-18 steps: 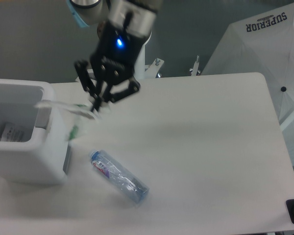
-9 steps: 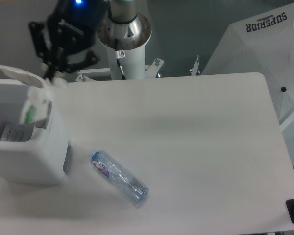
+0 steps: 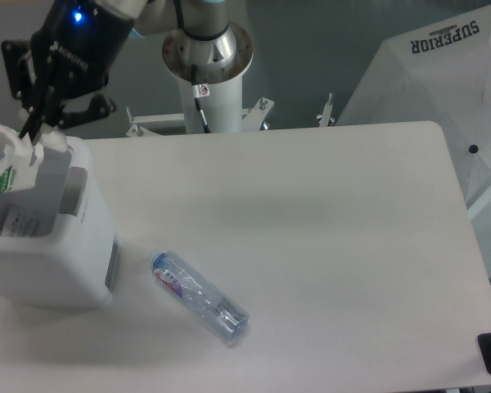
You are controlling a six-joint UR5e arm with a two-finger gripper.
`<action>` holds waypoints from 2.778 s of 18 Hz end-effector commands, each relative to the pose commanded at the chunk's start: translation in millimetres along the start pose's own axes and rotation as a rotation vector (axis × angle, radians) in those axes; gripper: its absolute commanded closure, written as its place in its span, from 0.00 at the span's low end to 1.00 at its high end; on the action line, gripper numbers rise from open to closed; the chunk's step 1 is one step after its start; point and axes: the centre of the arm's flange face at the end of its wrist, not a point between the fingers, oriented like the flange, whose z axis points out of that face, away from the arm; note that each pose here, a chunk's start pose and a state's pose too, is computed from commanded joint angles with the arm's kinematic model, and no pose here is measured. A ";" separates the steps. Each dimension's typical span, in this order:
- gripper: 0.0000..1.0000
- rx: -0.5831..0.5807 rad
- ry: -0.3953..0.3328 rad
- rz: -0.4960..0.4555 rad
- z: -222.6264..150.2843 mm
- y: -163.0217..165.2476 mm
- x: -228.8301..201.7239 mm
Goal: Place the trash in the trash can
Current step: 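Carry the tissue over the white bin and lower it inside, then open the right gripper to release the tissue and rise, then move the right gripper down over the clear plastic bottle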
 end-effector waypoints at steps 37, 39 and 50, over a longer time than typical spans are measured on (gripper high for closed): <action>0.00 -0.227 -0.362 -0.320 18.7 102.9 -309.7; 0.00 -0.244 -0.381 -0.380 26.4 108.0 -320.0; 0.00 -0.474 -0.459 -0.631 121.7 96.8 -344.4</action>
